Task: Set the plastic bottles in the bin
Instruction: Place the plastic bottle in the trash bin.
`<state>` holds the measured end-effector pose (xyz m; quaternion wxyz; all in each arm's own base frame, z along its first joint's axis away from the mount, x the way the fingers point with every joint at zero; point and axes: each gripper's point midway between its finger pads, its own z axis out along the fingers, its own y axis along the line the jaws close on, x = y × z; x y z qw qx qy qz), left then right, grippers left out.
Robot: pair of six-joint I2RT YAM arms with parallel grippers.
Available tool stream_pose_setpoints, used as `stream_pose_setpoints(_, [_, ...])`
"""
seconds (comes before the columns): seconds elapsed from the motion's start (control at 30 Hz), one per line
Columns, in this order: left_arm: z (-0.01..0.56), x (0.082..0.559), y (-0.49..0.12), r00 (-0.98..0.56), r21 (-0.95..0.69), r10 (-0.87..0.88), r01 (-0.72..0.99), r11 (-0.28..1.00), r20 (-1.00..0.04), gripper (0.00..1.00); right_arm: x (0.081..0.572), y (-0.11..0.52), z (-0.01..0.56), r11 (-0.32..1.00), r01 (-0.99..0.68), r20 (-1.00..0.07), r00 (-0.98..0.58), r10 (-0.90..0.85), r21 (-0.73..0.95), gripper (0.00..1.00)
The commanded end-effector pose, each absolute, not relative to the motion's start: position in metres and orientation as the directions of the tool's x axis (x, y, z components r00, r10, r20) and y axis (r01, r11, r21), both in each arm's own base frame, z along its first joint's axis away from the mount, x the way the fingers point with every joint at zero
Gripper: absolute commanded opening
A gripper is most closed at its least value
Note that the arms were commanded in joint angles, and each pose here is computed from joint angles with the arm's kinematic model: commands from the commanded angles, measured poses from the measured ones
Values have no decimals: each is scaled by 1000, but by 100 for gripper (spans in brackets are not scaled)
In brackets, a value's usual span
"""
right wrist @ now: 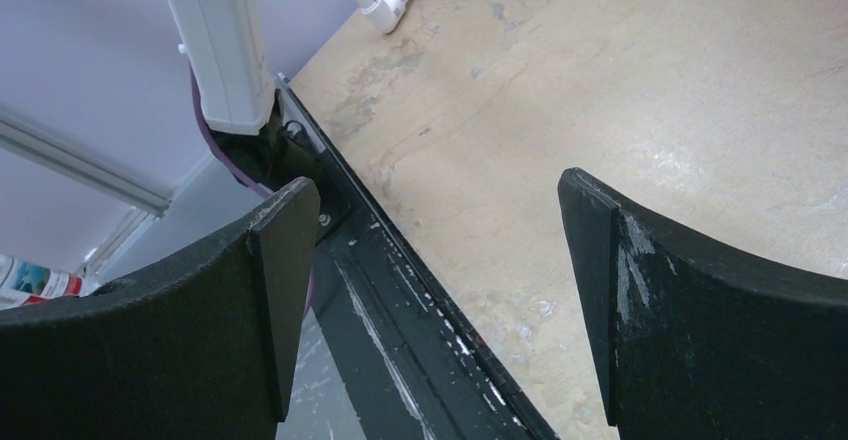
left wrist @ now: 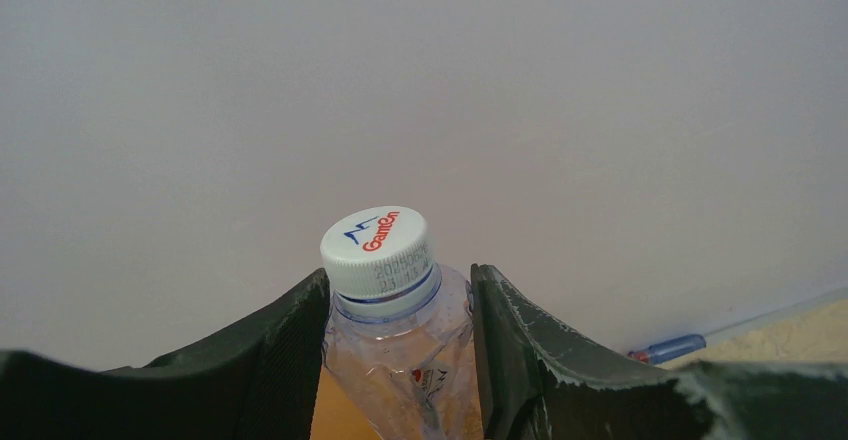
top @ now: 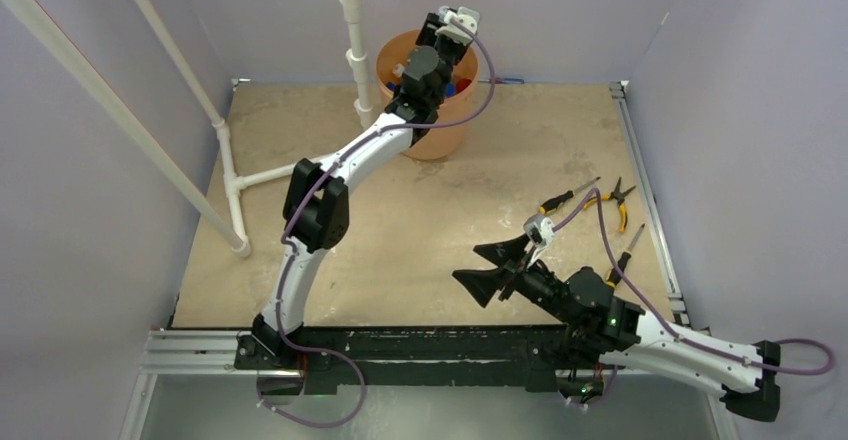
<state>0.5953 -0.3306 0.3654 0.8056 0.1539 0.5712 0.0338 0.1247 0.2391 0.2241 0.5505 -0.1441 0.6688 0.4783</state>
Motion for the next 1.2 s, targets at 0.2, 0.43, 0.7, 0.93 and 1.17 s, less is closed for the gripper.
stream_pose_setpoints(0.2, [436,577,-321,434,181,100,149,972,-895,0,122,234,242,474,-734,-866,-327,379,485,89])
stream_pose_setpoints(0.43, [405,594,-336,356,216,141,181,959,-924,0,122,234,242,474,-735,-866,-326,380,485,89])
stream_pose_setpoints(0.7, [378,603,-336,295,247,191,169,954,-936,21,123,233,243,475,-733,-864,-324,385,487,89])
stream_pose_setpoints(0.93, [372,600,-335,282,263,208,174,949,-936,26,123,233,242,479,-732,-865,-323,384,486,89])
stream_pose_setpoints(1.17, [376,597,-335,286,261,204,180,948,-936,36,124,232,243,481,-729,-864,-322,386,487,89])
